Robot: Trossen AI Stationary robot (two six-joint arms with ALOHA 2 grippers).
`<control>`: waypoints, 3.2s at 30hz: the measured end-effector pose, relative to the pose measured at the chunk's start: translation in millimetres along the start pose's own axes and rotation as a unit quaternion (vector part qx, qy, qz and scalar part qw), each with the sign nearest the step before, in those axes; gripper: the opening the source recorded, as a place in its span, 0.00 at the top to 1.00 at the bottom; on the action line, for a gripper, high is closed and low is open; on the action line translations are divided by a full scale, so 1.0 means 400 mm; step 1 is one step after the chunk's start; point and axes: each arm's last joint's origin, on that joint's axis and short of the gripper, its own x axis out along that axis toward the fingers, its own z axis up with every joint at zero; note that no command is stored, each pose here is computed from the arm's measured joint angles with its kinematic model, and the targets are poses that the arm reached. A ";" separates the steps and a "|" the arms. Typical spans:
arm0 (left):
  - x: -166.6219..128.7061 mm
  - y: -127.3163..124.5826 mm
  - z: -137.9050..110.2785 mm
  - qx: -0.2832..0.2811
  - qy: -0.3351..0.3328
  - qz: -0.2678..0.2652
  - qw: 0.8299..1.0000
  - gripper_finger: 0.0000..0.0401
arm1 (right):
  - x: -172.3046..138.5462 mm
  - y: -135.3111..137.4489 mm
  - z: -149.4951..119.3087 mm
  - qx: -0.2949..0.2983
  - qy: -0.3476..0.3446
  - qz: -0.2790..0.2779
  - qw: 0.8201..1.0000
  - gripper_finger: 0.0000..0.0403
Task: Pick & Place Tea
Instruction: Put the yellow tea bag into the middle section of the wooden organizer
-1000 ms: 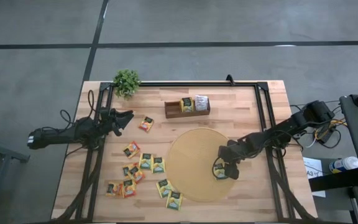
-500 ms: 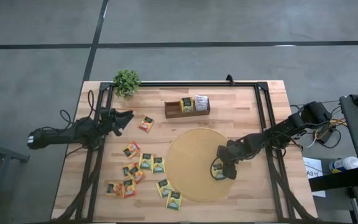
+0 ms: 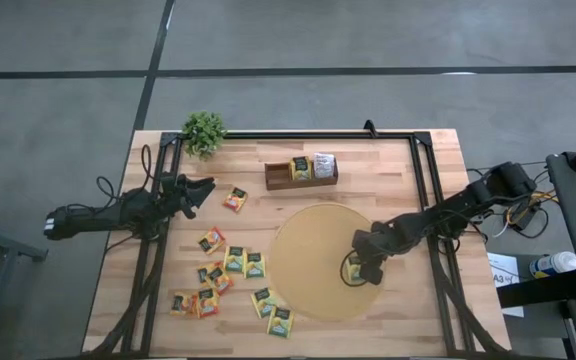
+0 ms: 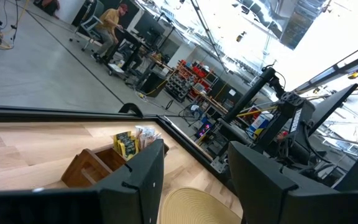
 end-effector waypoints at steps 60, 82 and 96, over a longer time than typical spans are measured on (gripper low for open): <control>0.000 0.000 0.000 0.000 0.000 0.000 1.000 0.57 | -0.221 -0.409 0.590 -0.140 -0.201 -0.060 0.968 0.98; 0.000 0.000 0.000 0.000 0.000 0.000 1.000 0.57 | -0.153 -0.422 0.600 -0.127 -0.179 -0.053 0.974 0.98; 0.000 0.000 0.000 0.000 0.000 0.000 1.000 0.57 | -0.151 -0.424 0.589 -0.122 -0.151 -0.063 0.979 0.76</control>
